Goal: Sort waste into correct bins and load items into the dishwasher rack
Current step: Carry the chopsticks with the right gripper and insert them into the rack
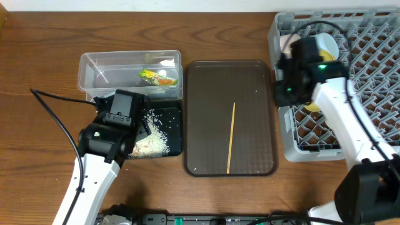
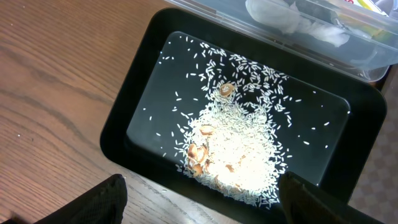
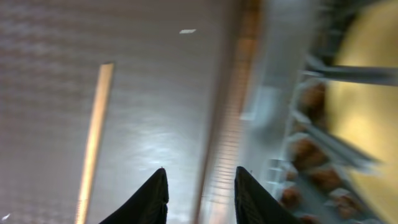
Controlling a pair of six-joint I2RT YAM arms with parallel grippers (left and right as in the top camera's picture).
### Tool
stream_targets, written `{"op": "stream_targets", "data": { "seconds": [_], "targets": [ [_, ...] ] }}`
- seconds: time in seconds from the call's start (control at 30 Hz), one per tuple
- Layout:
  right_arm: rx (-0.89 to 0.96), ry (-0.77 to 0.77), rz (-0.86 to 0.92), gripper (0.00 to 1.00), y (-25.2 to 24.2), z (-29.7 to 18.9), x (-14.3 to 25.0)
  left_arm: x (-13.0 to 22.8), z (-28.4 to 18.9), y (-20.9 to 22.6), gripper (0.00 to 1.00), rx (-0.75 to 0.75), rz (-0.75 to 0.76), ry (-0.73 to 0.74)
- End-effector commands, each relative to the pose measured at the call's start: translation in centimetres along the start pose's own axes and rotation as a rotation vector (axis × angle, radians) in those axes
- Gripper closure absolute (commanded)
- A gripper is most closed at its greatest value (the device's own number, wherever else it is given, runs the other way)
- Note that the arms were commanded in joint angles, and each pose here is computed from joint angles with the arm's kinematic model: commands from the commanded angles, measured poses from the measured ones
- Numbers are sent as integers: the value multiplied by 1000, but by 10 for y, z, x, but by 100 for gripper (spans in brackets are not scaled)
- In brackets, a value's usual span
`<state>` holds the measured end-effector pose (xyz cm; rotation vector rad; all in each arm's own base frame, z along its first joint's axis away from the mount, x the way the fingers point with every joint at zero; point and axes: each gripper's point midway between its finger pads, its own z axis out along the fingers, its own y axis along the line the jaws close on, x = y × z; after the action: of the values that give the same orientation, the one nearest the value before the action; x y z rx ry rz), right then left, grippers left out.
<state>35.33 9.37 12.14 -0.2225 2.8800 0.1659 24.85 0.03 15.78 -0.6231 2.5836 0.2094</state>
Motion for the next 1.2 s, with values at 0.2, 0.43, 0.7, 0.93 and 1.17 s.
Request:
{"op": "stream_targets", "data": {
  "seconds": [0.2, 0.43, 0.7, 0.93, 1.17],
  "targets": [
    [-17, 62, -20, 62, 85, 39, 32, -6, -4, 1, 20, -1, -19, -16],
    [21, 187, 59, 60, 107, 86, 83, -6, -4, 1, 20, -1, -19, -16],
    [61, 221, 80, 67, 109, 112, 105, -6, -4, 1, 20, -2, -19, -15],
    [90, 221, 107, 98, 97, 108, 102, -6, -4, 1, 20, -2, -18, -15],
    [62, 157, 41, 99, 71, 51, 57, -6, -4, 1, 20, -2, -19, -15]
  ]
}}
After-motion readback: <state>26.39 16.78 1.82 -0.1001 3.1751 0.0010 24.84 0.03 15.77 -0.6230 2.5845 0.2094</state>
